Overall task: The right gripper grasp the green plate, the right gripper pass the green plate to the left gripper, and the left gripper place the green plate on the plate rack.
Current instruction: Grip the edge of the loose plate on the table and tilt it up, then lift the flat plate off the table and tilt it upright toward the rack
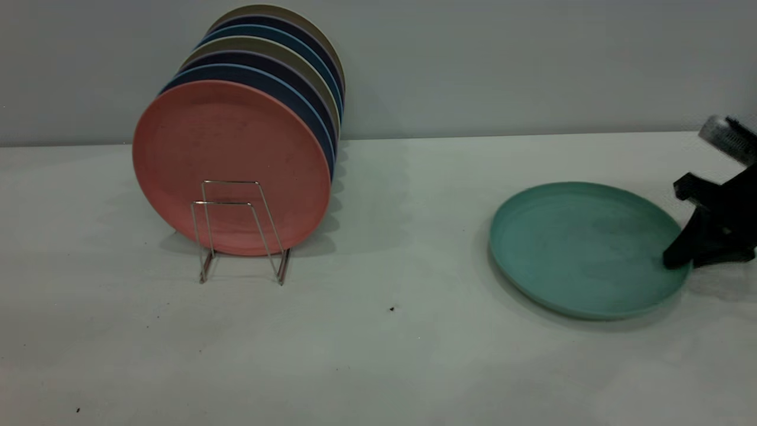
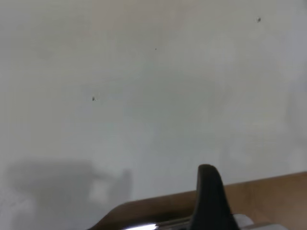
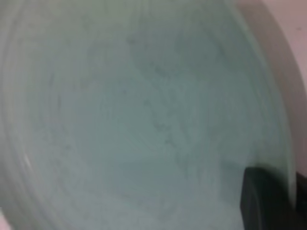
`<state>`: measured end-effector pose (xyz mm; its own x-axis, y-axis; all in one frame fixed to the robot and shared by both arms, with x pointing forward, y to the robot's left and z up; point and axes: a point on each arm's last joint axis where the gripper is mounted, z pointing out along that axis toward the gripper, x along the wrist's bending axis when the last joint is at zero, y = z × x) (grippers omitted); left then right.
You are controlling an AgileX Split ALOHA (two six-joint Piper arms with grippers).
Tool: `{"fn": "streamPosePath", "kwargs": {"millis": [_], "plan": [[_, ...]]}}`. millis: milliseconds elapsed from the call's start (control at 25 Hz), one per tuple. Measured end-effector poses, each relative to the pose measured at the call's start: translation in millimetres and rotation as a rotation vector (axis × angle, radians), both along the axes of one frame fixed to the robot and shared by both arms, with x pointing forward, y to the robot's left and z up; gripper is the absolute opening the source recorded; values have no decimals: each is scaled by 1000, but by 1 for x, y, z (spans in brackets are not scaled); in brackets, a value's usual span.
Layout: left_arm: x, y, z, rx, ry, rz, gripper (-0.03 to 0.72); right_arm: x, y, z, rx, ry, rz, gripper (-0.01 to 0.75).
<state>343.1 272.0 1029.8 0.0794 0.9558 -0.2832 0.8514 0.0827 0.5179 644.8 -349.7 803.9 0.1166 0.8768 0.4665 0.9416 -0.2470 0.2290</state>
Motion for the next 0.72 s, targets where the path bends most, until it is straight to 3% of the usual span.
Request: {"fn": "streamPosePath", "kwargs": {"millis": [160,320,720], "plan": [[7,-2,2,-37,-37,25,518,2,-3,40,-73,-65,68,13],[24,-6,-6,-79,6,34,518,2,9,73,-91,-117,139,13],[77,-20,-45,-170,85,-34,518,-7,108,92,-39,-125,439,13]]}}
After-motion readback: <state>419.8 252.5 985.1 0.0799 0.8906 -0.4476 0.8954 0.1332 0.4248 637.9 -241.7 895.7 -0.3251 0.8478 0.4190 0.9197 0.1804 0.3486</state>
